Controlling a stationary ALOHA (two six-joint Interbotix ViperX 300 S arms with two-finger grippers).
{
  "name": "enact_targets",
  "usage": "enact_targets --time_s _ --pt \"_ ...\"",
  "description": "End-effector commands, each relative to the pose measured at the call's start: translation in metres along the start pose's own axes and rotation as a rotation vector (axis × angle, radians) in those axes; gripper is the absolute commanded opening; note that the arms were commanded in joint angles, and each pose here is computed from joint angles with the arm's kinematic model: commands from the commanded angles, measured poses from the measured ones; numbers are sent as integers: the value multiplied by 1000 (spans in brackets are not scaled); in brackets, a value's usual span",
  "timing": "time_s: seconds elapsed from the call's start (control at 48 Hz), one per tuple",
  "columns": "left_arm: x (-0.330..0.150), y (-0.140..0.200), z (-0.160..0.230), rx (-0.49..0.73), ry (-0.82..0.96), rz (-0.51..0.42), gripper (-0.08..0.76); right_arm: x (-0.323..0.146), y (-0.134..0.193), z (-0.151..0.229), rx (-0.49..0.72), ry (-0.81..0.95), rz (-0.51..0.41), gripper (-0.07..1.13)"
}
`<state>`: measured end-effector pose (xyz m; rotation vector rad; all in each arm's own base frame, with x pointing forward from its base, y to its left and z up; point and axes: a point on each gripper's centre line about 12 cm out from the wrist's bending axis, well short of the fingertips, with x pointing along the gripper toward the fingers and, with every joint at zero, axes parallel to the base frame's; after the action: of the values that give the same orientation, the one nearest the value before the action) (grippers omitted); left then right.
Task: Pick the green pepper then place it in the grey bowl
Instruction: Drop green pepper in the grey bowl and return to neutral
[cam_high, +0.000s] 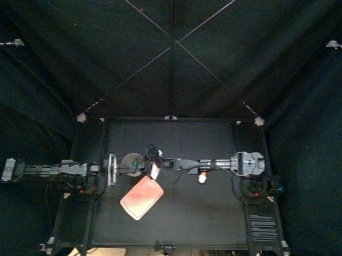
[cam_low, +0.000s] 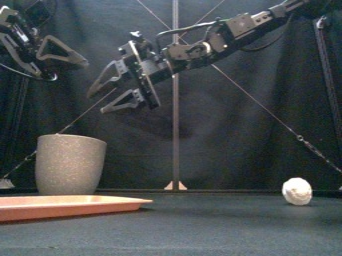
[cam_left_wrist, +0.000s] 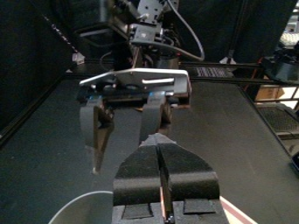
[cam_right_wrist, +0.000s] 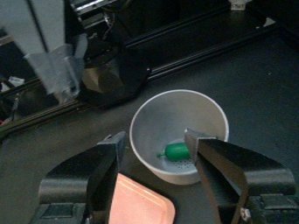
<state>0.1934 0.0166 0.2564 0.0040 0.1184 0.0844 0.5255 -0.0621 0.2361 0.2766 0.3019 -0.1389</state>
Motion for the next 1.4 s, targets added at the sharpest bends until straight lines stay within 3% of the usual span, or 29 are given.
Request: enact_targets --time_s 0.021,0.333,0.688,1.396 --pt "1 0 11 3 -48 2 55 -34 20 15 -69 -55 55 909" --pt "0 0 11 9 -75 2 55 -82 45 -17 -237 11 132 909" --pt "-1 4 -3 7 -40 19 55 -119 47 -25 -190 2 150 909" --pt "-1 4 -6 7 -32 20 55 -177 26 -19 -115 -176 181 909"
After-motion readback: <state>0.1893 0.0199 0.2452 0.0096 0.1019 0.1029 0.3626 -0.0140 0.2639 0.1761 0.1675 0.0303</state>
